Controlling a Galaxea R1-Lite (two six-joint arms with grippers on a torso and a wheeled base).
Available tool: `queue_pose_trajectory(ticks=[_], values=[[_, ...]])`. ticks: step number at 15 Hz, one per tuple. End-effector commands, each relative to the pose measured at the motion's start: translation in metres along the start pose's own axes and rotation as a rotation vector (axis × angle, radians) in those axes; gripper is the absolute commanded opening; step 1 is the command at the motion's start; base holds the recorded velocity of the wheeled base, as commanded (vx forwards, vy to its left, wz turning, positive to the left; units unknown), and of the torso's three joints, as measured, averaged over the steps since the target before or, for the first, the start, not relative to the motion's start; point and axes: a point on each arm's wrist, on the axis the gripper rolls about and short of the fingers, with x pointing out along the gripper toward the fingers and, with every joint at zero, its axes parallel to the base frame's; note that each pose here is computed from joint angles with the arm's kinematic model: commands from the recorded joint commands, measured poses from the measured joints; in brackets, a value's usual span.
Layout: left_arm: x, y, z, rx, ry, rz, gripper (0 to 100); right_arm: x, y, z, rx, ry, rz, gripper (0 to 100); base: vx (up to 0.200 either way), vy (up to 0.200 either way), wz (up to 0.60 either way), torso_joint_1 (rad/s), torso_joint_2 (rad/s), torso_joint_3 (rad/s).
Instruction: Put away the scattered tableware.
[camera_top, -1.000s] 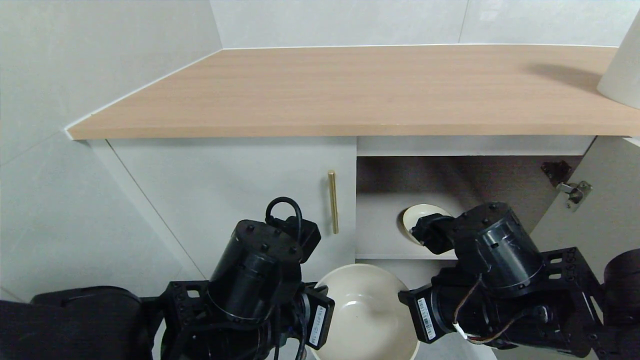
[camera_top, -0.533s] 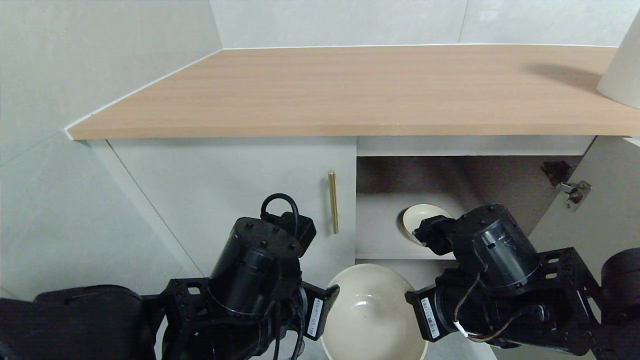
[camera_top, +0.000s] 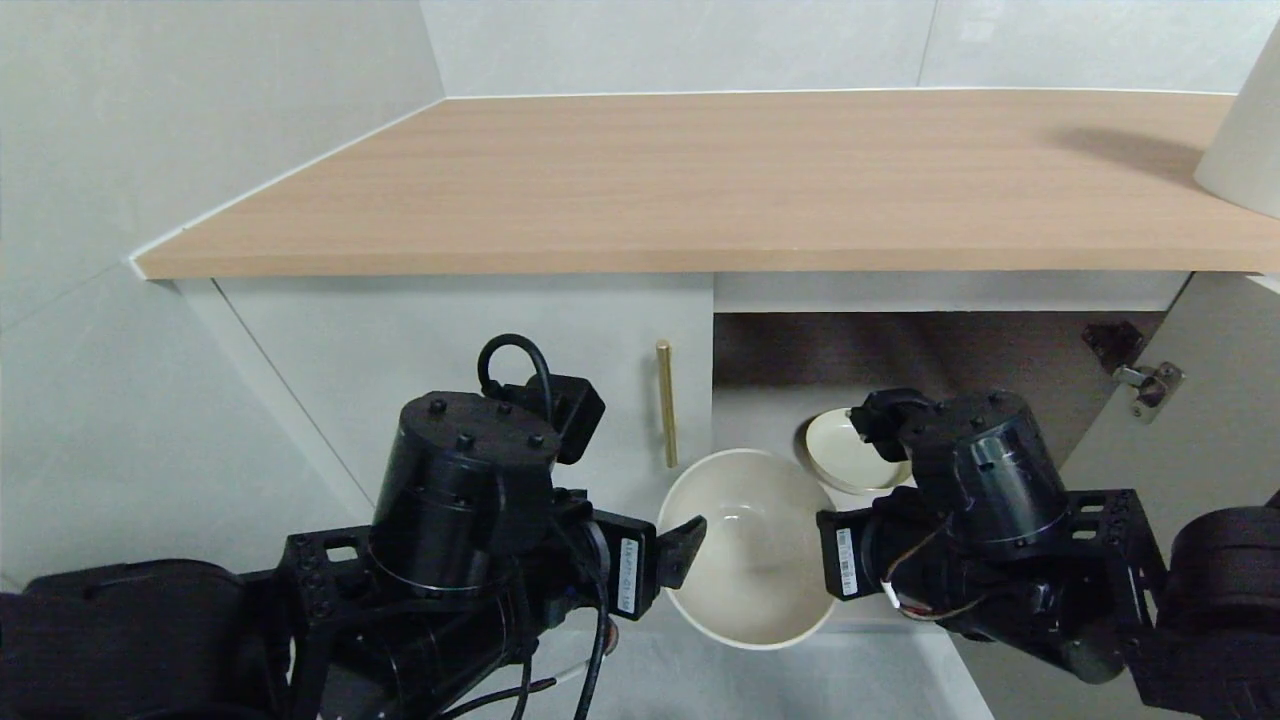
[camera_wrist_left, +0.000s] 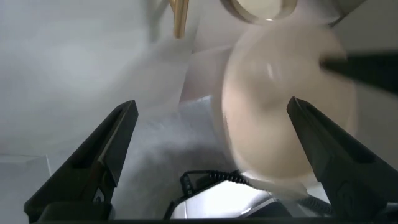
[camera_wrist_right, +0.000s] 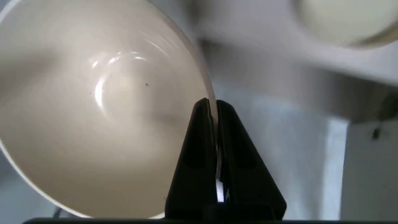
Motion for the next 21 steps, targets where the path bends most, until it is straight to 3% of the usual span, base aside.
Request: queue_pose_trajectory(ticks=[1, 4, 8, 16, 21], values=[[-0.001, 0.001, 0.001, -0.003, -0.005, -0.001, 100, 0.026, -0.015, -0.009, 0.023, -0.03, -0.1, 0, 0.0, 0.0, 0.0, 0.0, 0.0, 0.0], [-0.001, 0.001, 0.001, -0.002, -0.004, 0.002, 100, 0.054, -0.033, -0.01, 0.054, -0.063, -0.224, 0, 0.0, 0.0, 0.0, 0.0, 0.0, 0.0], [-0.001, 0.002, 0.002, -0.003, -0.005, 0.005, 100, 0.08, -0.073, 0.015, 0.151, -0.137, -0.368, 0, 0.0, 0.0, 0.0, 0.0, 0.0, 0.0], [-0.001, 0.002, 0.001, -0.002, -0.005, 0.003, 100, 0.11, -0.117, 0.025, 0.219, -0.17, -0.481, 0, 0.0, 0.0, 0.0, 0.0, 0.0, 0.0], [-0.001, 0.002, 0.0, 0.001, -0.002, 0.004, 100, 0.119, -0.13, 0.023, 0.23, -0.16, -0.513, 0, 0.0, 0.0, 0.0, 0.0, 0.0, 0.0]])
